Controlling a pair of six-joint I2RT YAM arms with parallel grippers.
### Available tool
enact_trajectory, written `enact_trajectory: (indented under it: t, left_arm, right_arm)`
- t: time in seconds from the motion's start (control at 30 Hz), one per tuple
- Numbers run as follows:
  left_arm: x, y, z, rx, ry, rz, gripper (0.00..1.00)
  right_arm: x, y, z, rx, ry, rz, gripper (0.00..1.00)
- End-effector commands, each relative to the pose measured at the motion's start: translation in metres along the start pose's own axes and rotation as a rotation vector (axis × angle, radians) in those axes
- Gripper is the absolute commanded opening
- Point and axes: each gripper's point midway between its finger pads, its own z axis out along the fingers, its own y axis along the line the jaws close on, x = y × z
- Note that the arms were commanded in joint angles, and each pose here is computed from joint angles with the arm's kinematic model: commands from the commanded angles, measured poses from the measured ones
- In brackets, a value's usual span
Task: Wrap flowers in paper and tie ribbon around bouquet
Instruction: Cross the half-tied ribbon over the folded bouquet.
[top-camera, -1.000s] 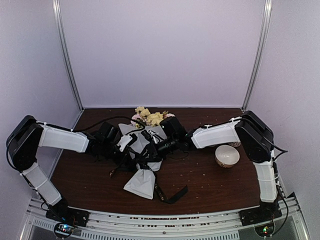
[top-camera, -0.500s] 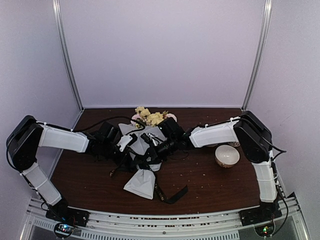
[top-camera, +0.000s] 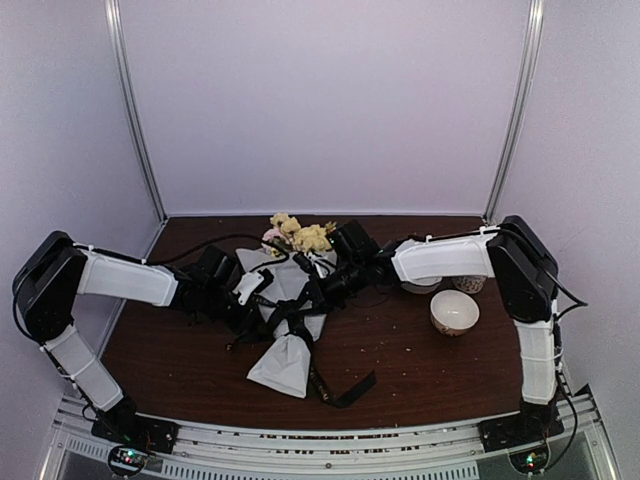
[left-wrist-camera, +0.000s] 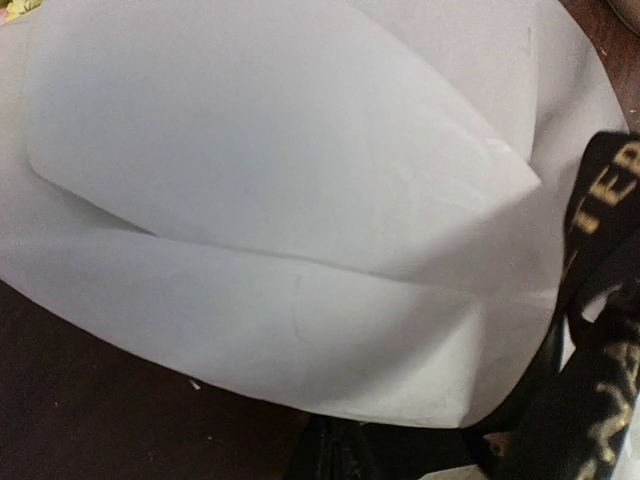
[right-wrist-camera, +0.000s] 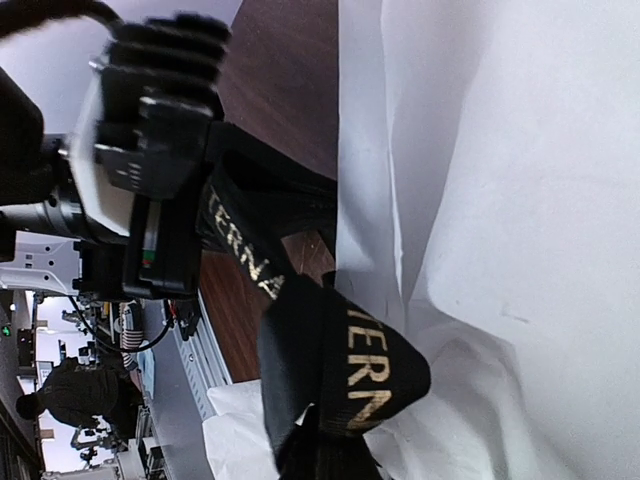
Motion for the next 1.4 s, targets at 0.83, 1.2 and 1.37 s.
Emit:
enact_trajectory:
  t: [0.83, 1.2, 1.37]
  left_arm:
    - [-0.005, 0.007, -0.006, -0.036, -0.028, 0.005, 0.00]
    - [-0.005, 0.006, -0.006, -0.033, -0.028, 0.008, 0.00]
    - [-0.005, 0.007, -0.007, -0.037, -0.028, 0.008, 0.00]
  right_arm:
    - [-0.017, -0.042, -0.053, 0.214, -0.142, 0.034, 0.09]
    - [-0.025, -0.030, -0.056, 0.147, -0.175, 0.025, 0.00]
    - [-0.029, -0.041, -0.066, 0.189, -0.206, 0.043, 0.00]
